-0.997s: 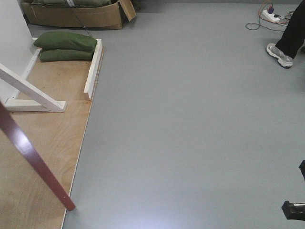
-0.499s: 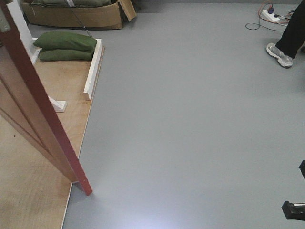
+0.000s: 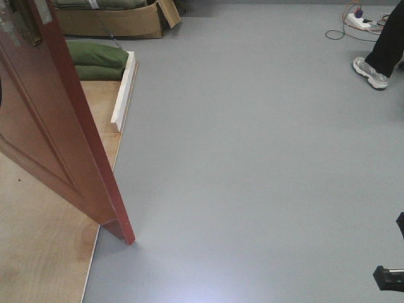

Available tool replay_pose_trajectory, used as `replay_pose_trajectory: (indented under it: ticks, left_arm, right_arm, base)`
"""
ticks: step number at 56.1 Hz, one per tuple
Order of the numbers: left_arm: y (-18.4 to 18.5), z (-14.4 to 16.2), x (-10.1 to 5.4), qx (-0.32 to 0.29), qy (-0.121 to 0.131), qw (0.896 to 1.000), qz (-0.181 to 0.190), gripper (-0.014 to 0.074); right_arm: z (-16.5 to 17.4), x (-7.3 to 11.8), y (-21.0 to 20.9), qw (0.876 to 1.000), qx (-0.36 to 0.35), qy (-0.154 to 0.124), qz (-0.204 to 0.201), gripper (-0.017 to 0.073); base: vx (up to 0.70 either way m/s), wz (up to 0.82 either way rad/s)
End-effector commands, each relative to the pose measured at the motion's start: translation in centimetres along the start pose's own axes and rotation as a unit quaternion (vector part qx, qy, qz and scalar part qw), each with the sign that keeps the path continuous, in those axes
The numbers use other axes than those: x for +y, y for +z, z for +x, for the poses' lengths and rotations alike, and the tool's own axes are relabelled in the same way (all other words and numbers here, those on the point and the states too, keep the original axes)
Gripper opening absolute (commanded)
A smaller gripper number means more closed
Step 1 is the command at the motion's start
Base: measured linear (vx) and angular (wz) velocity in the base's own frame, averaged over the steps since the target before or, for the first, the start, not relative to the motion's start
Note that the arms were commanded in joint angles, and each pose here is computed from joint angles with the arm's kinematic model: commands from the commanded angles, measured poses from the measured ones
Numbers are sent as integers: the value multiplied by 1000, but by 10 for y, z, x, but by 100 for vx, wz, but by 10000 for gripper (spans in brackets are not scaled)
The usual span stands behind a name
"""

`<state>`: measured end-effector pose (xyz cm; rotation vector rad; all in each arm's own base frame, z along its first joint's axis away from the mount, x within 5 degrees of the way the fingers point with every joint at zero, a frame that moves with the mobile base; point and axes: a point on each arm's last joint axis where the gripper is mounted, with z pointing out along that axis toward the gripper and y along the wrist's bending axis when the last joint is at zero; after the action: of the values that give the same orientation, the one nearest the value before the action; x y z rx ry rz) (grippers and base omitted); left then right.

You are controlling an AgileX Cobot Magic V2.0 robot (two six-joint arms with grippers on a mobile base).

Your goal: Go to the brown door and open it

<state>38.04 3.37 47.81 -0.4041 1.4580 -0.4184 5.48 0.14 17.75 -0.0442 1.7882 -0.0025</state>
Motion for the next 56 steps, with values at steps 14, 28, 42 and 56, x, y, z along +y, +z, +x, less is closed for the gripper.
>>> replay_pose_trajectory:
  ticks: [14,28,42,56]
  left_arm:
    - [-15,-27,-16,-59,-3,998,16,-4]
    - [-15,-27,-16,-58,-3,998,17,-4]
    - [-15,-27,-16,-58,-3,998,17,-4]
    - [-15,-27,-16,-57,-3,998,17,-4]
  right_arm:
    - [-7,-1,-1,999,-46,-6,4,0]
    - [-7,-1,-1,999,-46,-6,4,0]
    - [-7,-1,-1,999,-46,-6,4,0]
    - [-7,-1,-1,999,-46,-6,4,0]
  base:
    - [0,0]
    - [0,0]
    - [0,0]
    - [1,-2]
